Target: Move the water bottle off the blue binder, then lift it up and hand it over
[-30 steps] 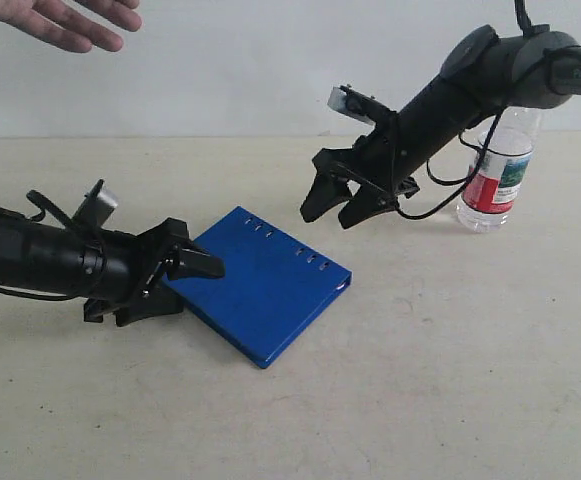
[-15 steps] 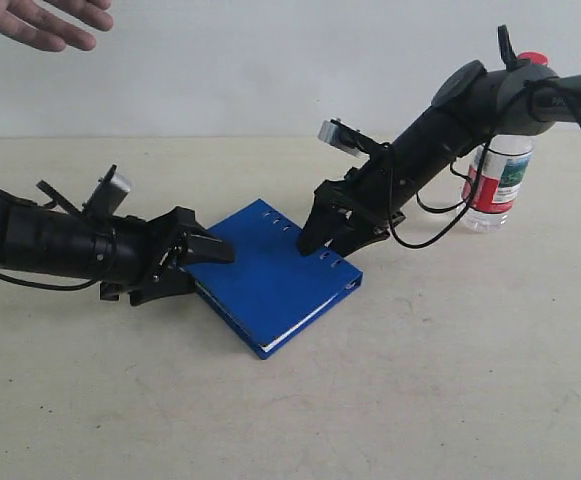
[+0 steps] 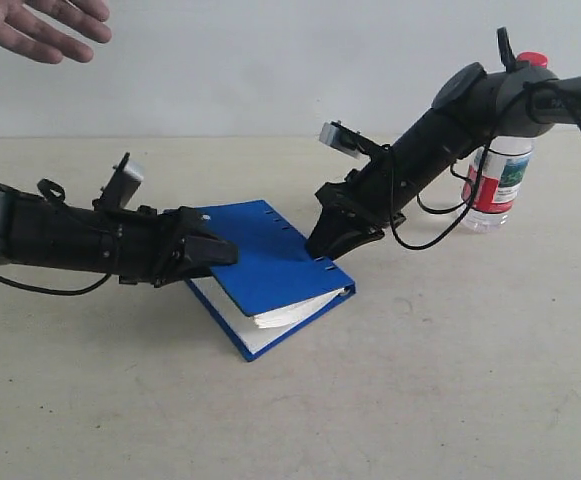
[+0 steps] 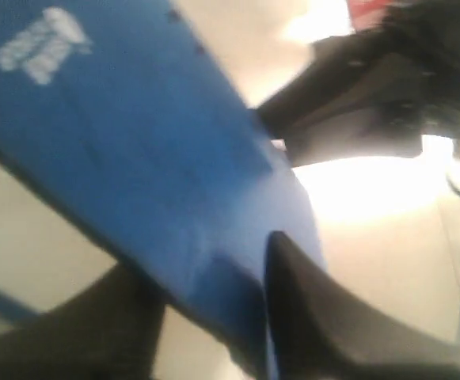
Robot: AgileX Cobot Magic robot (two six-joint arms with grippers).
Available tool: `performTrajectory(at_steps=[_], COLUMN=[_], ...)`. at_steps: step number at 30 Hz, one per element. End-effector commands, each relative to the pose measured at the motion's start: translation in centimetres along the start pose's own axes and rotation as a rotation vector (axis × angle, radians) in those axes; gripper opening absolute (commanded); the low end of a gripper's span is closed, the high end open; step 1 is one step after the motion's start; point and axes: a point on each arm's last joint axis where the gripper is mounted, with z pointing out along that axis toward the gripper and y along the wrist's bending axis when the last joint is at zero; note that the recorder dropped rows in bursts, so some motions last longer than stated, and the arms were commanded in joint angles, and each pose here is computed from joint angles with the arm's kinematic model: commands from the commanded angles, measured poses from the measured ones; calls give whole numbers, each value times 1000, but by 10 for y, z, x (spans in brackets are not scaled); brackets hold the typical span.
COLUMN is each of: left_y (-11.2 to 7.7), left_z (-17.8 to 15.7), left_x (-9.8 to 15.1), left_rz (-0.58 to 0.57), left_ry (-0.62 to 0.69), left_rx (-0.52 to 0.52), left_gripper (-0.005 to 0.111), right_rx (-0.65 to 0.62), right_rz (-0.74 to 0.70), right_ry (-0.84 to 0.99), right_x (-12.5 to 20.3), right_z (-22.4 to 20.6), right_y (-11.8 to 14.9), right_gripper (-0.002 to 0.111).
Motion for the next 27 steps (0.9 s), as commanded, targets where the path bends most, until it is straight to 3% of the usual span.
performTrajectory(at_steps=[1, 2, 6, 9, 12, 15, 21, 27], left_y=[16, 19, 24, 19, 8, -3, 1, 5], left_z=[9, 11, 14, 12, 6, -2, -8, -9], left_x=[7, 10, 14, 12, 10, 12, 20, 26], left_rz=[-66, -64, 20, 115, 214, 347, 439, 451], left_ry=[21, 30, 46, 42, 19, 1, 38, 107], left_rx=[-66, -69, -63, 5, 166, 334, 333, 310], left_gripper=[10, 4, 4, 4, 4, 4, 4, 4], right_rx=[-19, -19, -15, -5, -5, -5, -41, -108], right_rz=[-12, -12, -14, -19, -38, -48, -61, -47], right_ry=[-12, -12, -8, 1, 1, 1, -36, -106], right_x=[-2, -2, -2, -1, -1, -1, -4, -11], right_z=[-2, -2, -2, -2, -2, -2, -2, -3], right_y=[4, 4, 4, 3, 3, 3, 6, 12], right_gripper=[30, 30, 31, 49, 65, 62, 45, 44])
